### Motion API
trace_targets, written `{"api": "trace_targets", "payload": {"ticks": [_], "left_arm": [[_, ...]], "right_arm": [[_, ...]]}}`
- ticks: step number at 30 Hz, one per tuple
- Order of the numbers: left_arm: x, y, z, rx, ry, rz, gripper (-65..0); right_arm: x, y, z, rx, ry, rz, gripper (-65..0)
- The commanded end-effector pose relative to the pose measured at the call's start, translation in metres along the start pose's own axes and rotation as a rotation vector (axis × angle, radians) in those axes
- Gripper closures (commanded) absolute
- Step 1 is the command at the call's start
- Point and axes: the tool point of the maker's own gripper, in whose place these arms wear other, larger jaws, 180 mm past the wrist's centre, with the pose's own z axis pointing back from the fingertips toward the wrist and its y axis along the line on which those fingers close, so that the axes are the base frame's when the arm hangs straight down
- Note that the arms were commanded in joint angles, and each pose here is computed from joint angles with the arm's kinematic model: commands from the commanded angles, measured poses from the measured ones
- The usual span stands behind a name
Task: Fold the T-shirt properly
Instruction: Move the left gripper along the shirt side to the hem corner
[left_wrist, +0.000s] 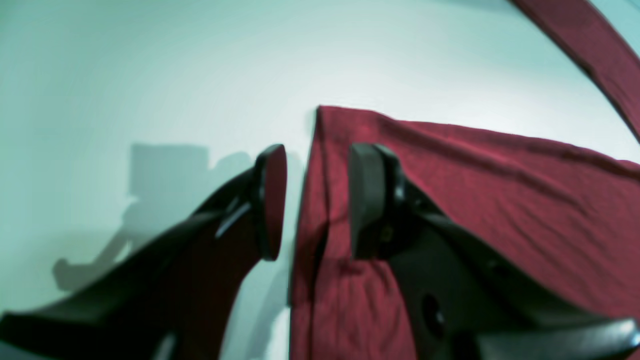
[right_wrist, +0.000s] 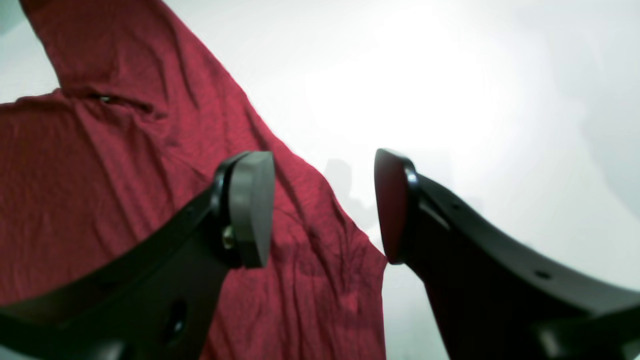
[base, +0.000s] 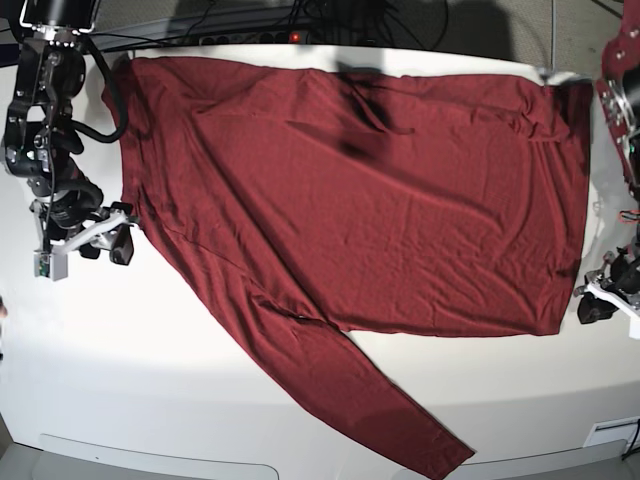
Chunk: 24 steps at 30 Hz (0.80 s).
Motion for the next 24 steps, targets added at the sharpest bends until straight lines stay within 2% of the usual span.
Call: {"api": "trace_targets", "payload": {"ticks": [1, 7, 12, 19, 24], "left_arm": [[0.028, 0.003, -0.002, 0.001, -0.067, -0.017, -20.6], [0.017, -0.013, -0.018, -0.025, -0.058, -0.1, -20.2], [0.016, 0.002, -0.023, 0.118, -0.087, -0.14, -20.2], [0.005, 0.009, -0.022, 0.17, -0.071, -0.143, -20.2], [-0.015, 0.01, -0.02, 0.168, -0.01, -0.137, -20.2]], "right_arm": [[0.016, -0.004, 0.003, -0.006, -0.042, 0.024, -32.6], [0.015, -0.004, 0.003, -0.006, -0.039, 0.024, -32.6], [0.015, -0.004, 0.003, -0.006, -0.036, 0.025, -32.6], [0.015, -0.004, 0.003, -0.004, -0.038, 0.023, -32.6], [0.015, -0.003, 0.003, -0.004, -0.038, 0.022, -32.6]]}}
